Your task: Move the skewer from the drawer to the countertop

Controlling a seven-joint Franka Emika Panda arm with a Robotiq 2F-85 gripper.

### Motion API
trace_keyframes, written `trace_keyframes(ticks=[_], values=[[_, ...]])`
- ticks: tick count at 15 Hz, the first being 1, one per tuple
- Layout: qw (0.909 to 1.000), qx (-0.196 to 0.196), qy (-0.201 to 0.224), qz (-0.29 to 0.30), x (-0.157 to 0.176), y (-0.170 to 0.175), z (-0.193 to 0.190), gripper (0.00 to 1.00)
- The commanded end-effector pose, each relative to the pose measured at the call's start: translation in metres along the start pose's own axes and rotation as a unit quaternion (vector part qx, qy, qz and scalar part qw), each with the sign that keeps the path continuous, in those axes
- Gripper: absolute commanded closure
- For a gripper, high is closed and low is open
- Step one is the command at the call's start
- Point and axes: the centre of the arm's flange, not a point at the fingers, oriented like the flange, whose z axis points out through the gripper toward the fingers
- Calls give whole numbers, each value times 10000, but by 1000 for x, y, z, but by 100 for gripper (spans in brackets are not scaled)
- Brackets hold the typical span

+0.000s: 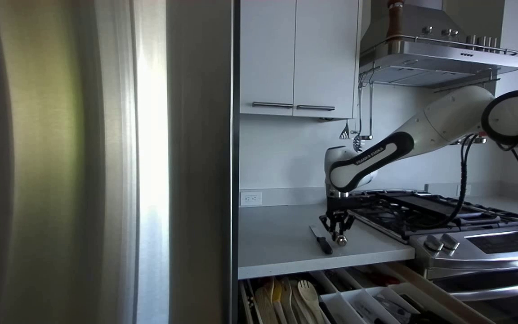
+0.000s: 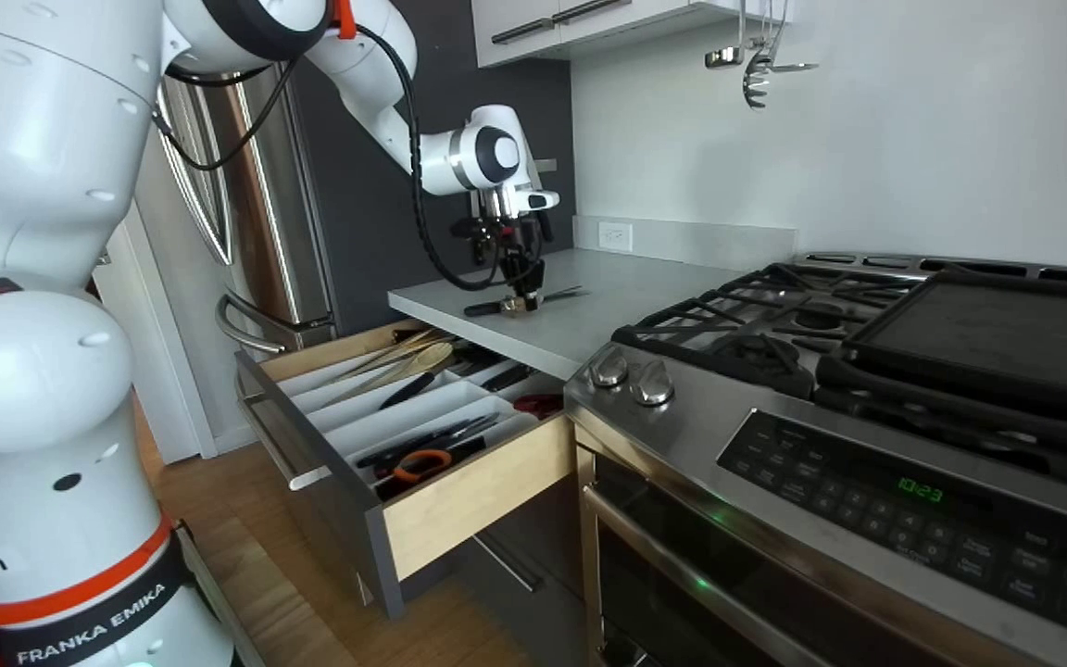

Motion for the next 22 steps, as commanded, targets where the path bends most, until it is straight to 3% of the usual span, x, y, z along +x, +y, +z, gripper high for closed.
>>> trace_keyframes(ticks=[1, 3, 10, 16, 22], values=[[10000, 19, -29, 53, 12, -10, 10, 72], [10000, 26, -27, 35, 13, -13, 10, 49], [9998, 119, 144, -95, 2, -18, -18, 0], [9984, 119, 306, -461, -42, -24, -77, 0], [9941, 18, 383, -1010, -133, 1, -134, 0]])
